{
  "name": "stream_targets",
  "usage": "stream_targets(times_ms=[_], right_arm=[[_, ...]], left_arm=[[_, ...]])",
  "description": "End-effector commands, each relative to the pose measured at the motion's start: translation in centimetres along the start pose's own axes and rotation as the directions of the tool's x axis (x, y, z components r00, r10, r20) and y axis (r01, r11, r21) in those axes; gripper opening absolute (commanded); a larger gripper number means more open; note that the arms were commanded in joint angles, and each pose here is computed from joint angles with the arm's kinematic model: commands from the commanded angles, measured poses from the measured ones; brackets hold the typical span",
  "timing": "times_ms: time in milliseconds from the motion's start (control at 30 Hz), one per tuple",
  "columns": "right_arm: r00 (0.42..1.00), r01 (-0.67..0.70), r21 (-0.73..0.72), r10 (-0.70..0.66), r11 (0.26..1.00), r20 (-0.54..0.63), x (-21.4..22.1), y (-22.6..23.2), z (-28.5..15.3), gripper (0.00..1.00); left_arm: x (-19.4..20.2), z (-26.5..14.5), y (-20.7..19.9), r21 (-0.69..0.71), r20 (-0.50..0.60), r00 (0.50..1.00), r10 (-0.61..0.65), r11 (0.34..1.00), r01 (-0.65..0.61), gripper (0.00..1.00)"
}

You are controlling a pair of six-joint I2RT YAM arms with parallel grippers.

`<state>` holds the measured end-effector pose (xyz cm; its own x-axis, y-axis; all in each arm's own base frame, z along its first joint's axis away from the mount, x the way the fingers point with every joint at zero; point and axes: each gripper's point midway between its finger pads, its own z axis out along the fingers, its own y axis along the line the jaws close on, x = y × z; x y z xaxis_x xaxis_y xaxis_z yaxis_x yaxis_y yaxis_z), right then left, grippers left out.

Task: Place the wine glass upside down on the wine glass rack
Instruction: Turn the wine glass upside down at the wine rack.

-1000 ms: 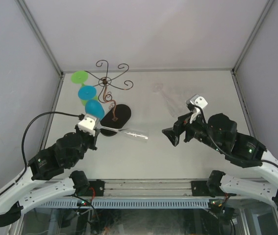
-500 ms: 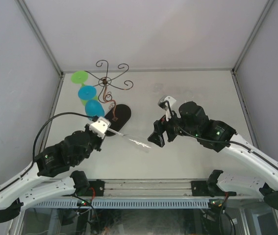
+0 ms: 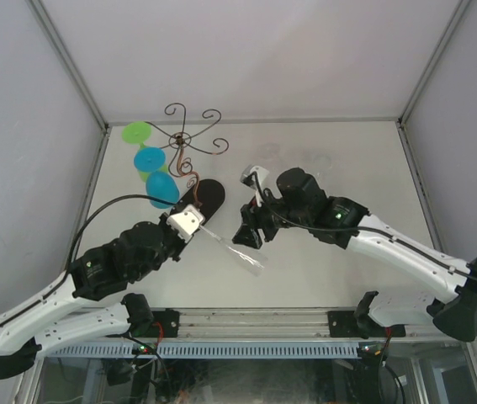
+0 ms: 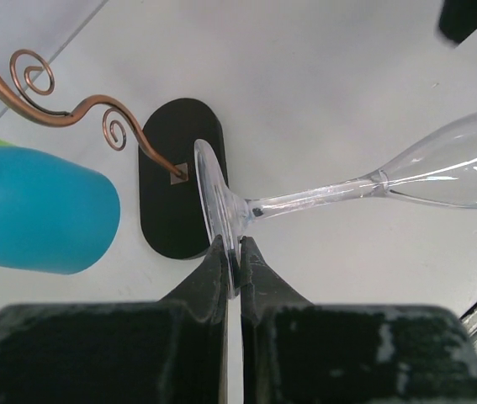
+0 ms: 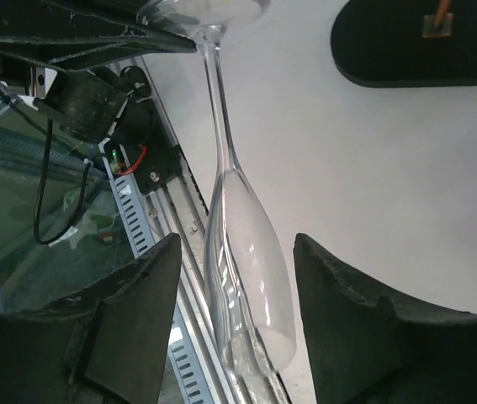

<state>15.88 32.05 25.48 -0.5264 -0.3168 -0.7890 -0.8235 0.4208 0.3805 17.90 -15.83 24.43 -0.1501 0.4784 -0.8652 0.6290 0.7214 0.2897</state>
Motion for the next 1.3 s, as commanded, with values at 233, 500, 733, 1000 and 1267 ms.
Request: stream_targets(times_ms=[233, 500, 733, 1000, 1267], right_arm=[[0.993, 0.115, -0.151, -0.114, 0.982, 0.016, -2.1, 3.4, 4.1, 0.45], [0.990, 0.130, -0.160, -0.136, 0.979, -0.025, -1.6, 3.2, 5.2, 0.37], [0.990, 0.124, -0.158, -0.133, 0.980, -0.050, -1.0, 2.8, 6.0, 0.34], [0.989, 0.121, -0.167, -0.134, 0.978, -0.068, -0.7, 2.8, 6.7, 0.30], [0.987, 0.122, -0.175, -0.137, 0.977, -0.079, -0.5, 2.9, 7.1, 0.22]], left_arm=[[-2.4, -0.2, -1.6, 0.102, 0.104, 0.995, -0.008, 0.995, -0.003, 0.00], [-2.3, -0.1, -2.3, 0.136, 0.102, 0.995, 0.000, 0.991, -0.014, 0.00], [-2.3, -0.2, -2.4, 0.144, 0.107, 0.994, 0.000, 0.989, -0.015, 0.00], [-2.2, -0.1, -2.4, 0.142, 0.104, 0.995, -0.001, 0.990, -0.014, 0.00], [-2.1, -0.1, -2.4, 0.140, 0.102, 0.995, 0.001, 0.990, -0.016, 0.00]])
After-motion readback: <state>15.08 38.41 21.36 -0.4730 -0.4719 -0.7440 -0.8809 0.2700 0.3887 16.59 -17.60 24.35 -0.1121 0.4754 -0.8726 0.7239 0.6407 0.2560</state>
